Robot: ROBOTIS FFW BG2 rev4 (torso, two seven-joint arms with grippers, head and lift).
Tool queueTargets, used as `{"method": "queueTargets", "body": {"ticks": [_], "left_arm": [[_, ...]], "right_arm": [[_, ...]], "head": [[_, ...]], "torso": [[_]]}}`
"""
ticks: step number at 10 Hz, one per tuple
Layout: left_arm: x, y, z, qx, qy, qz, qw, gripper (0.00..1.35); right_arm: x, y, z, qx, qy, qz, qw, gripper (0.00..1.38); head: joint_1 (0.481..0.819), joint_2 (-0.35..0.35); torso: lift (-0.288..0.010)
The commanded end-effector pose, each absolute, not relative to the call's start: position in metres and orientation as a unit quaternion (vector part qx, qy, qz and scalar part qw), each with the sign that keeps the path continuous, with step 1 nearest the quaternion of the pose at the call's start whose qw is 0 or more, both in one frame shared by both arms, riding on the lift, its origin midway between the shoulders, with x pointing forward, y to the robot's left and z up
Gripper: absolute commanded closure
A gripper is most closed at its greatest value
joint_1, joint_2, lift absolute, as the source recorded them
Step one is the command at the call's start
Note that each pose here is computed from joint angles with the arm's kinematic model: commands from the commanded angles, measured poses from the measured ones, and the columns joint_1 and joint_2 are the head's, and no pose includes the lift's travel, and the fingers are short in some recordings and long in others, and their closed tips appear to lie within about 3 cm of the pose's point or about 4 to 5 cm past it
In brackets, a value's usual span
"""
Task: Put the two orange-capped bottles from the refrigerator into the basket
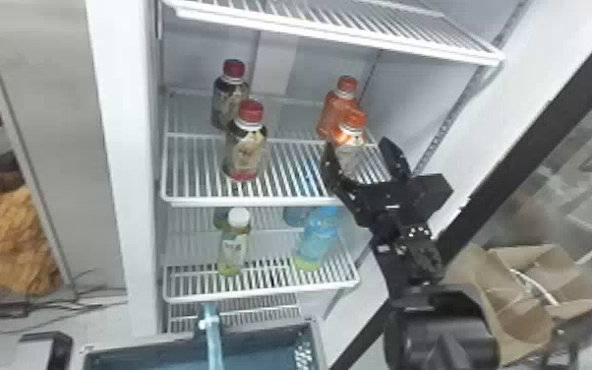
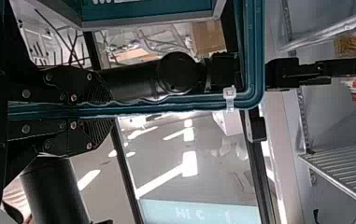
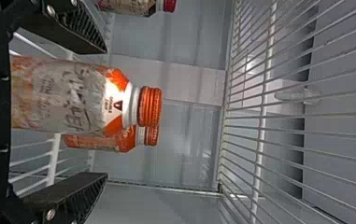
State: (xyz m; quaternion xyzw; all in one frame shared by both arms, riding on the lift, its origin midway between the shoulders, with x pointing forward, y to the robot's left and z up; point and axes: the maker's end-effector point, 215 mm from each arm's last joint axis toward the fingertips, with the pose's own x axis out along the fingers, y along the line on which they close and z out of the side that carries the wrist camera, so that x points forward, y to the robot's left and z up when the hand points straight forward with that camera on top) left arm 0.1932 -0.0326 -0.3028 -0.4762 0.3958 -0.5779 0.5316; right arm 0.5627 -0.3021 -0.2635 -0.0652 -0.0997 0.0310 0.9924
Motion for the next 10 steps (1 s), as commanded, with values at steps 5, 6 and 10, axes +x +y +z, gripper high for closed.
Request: {"method": "queueTargets", "body": {"ticks": [5, 6, 10], "left_arm": [[0.192, -0.031, -0.304, -0.479, 0.396, -0.576, 0.532, 1.2], [0.192, -0.031, -0.304, -0.479, 0.396, -0.576, 0.532, 1.2], [0.193, -0.032, -0.304, -0.479, 0.396, -0.576, 0.532, 1.2]], "right_arm": [[0.57, -0.305, -0.265, -0.053, -0.099, 0.03, 0.993, 0.75], [0.567, -0.303, -0.261, -0.05, -0.103, 0.032, 0.993, 0.75], [0.505, -0.244, -0.186, -0.002, -0.162, 0.1, 0.982, 0.75]], "head": [[0.695, -0.35], [0.695, -0.35], [0.695, -0.35]], "torso": [[-0.04], [-0.04], [-0.04]]}}
